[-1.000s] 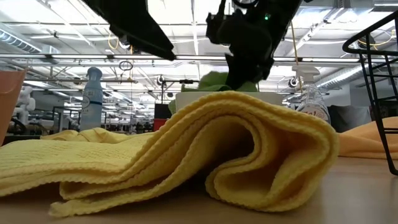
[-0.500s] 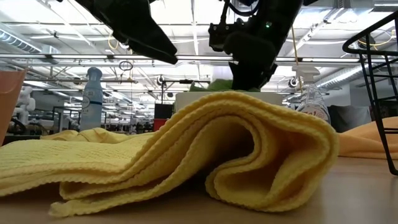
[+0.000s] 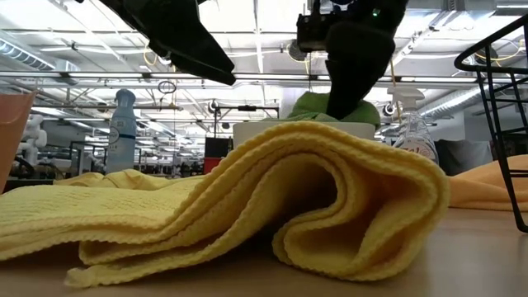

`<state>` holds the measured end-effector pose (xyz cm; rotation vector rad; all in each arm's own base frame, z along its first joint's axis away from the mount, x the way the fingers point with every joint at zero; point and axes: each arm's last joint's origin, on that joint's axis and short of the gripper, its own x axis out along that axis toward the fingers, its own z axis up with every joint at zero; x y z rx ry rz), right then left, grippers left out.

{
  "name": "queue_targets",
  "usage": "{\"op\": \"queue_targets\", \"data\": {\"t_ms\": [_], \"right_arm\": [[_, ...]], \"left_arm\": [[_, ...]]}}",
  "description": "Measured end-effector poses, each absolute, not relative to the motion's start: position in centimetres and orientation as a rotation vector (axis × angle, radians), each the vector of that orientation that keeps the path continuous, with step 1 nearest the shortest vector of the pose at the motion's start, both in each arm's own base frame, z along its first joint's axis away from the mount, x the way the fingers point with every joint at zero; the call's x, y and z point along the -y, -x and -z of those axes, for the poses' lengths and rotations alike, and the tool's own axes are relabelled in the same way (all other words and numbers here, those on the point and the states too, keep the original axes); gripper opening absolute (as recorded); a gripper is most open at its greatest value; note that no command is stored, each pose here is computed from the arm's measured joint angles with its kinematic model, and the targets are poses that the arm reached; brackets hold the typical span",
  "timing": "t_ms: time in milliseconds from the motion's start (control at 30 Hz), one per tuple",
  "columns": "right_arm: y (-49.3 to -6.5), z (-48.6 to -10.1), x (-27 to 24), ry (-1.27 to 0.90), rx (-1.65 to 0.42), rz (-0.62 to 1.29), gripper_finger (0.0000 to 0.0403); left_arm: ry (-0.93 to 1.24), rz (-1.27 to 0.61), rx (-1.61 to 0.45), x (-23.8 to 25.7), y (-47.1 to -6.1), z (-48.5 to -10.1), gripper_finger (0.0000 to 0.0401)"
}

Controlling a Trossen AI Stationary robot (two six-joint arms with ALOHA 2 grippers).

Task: Sort microfiber towel by color & place in baskets
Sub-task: Put the green microfiber towel into the white bin

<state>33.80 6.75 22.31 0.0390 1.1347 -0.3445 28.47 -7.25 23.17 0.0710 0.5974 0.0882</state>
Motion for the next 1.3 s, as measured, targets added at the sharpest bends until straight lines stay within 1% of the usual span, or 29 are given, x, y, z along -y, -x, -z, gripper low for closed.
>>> {"op": "queue_targets", "data": {"t_ms": [167,267,400,500,633,700,933,1033,1167,1233,1300], "right_arm": [[-33.8,-22.7,-6.8,-0.037,-1.110,0.327,0.0226],[-34.2,-22.9,-6.9,-0.057,-1.084,0.297,0.0235],[-34.3,-23.0,-7.1,-0.108,-1.070,0.264,0.0233],[-34.3,-23.2,-7.1,-0.103,-1.065,0.259,0.0232],[-34.5,-23.4,-7.1,-0.098,-1.033,0.237,0.0231],[-34.8,-23.5,-7.2,-0.093,-1.009,0.222,0.0231],[-34.6,-24.6,-8.2,-0.068,-0.961,0.173,0.0231],[-34.6,-25.4,-8.8,-0.053,-0.957,0.151,0.0231],[-34.1,-26.8,-9.9,0.013,-0.990,0.107,0.0226],[-33.8,-27.0,-10.4,0.057,-0.997,0.092,0.0212],[-33.7,-27.0,-10.7,0.102,-0.994,0.102,0.0188]], "left_arm": [[-0.071,-0.088,-0.597,7.3,-28.5,-23.2,0.0285],[-0.071,-0.088,-0.598,7.3,-28.6,-23.1,0.0285],[-0.087,-0.081,-0.613,7.5,-29.2,-22.1,0.0285],[-0.122,-0.048,-0.593,7.7,-30.0,-21.5,0.0285],[-0.217,-0.018,-0.529,7.8,-31.3,-20.9,0.0285],[-0.263,-0.033,-0.512,7.6,-31.9,-20.4,0.0285],[-0.301,-0.098,-0.603,5.8,-33.1,-17.7,0.0282],[-0.300,-0.112,-0.617,5.3,-33.2,-17.3,0.0264],[-0.292,-0.098,-0.617,5.2,-33.3,-17.3,0.0221],[-0.295,-0.093,-0.614,5.2,-33.3,-17.3,0.0198],[-0.295,-0.093,-0.605,5.2,-33.3,-17.4,0.0176]]}}
